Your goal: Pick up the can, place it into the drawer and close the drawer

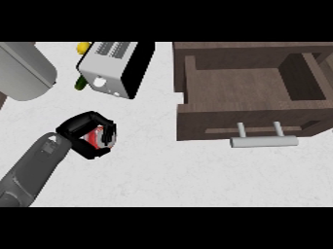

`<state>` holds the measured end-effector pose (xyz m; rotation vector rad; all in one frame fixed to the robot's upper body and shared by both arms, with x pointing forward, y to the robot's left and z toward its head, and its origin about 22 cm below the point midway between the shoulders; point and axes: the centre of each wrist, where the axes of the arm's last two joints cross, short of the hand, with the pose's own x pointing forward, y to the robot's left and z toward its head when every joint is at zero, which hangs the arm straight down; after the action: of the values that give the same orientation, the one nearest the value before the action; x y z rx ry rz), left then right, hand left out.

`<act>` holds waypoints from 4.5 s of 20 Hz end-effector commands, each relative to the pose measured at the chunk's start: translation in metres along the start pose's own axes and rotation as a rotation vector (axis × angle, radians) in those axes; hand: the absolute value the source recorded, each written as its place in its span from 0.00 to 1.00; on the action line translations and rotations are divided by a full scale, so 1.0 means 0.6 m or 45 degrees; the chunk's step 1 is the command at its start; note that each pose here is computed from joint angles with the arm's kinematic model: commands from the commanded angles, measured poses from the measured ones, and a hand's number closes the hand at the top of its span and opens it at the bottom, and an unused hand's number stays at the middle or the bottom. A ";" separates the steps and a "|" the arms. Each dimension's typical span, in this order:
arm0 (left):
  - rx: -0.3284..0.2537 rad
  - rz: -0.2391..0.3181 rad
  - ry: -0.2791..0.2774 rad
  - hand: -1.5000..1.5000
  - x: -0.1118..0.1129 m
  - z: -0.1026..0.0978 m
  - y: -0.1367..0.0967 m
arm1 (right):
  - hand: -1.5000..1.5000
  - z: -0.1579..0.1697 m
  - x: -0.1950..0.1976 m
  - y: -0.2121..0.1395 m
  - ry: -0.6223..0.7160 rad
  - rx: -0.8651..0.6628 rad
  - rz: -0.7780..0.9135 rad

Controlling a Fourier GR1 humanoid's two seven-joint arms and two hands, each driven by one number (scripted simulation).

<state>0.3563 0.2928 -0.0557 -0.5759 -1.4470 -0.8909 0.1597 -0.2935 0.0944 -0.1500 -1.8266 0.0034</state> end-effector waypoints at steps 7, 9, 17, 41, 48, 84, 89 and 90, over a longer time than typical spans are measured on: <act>0.938 0.267 -0.091 1.00 -0.063 0.084 -0.027 | 0.00 0.030 -0.003 -0.014 0.046 -0.053 0.006; 1.186 0.326 -0.066 1.00 -0.072 0.073 -0.041 | 0.00 0.022 0.009 -0.016 0.018 -0.079 0.013; 1.235 0.262 -0.153 1.00 0.017 -0.069 -0.059 | 0.00 0.042 0.005 -0.028 0.023 -0.059 0.025; 1.055 0.012 -0.276 1.00 0.441 -0.291 -0.164 | 0.00 0.029 0.017 -0.009 0.000 -0.081 0.018; 1.055 0.009 -0.233 1.00 0.509 -0.352 -0.140 | 0.00 0.018 0.017 -0.012 -0.019 -0.073 0.019; 1.152 -0.199 -0.062 1.00 0.512 -0.453 -0.123 | 0.00 -0.030 0.018 -0.004 -0.049 -0.008 0.020; 1.177 -0.244 -0.039 1.00 0.490 -0.451 -0.121 | 0.00 -0.038 0.008 0.017 -0.052 0.025 0.009; 1.157 -0.269 -0.066 1.00 0.440 -0.440 -0.121 | 0.00 -0.030 0.010 0.025 -0.057 -0.012 -0.009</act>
<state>0.4283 -0.0137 0.1927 0.2152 -1.7724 -0.2747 0.1765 -0.2891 0.1055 -0.1511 -1.8595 0.0112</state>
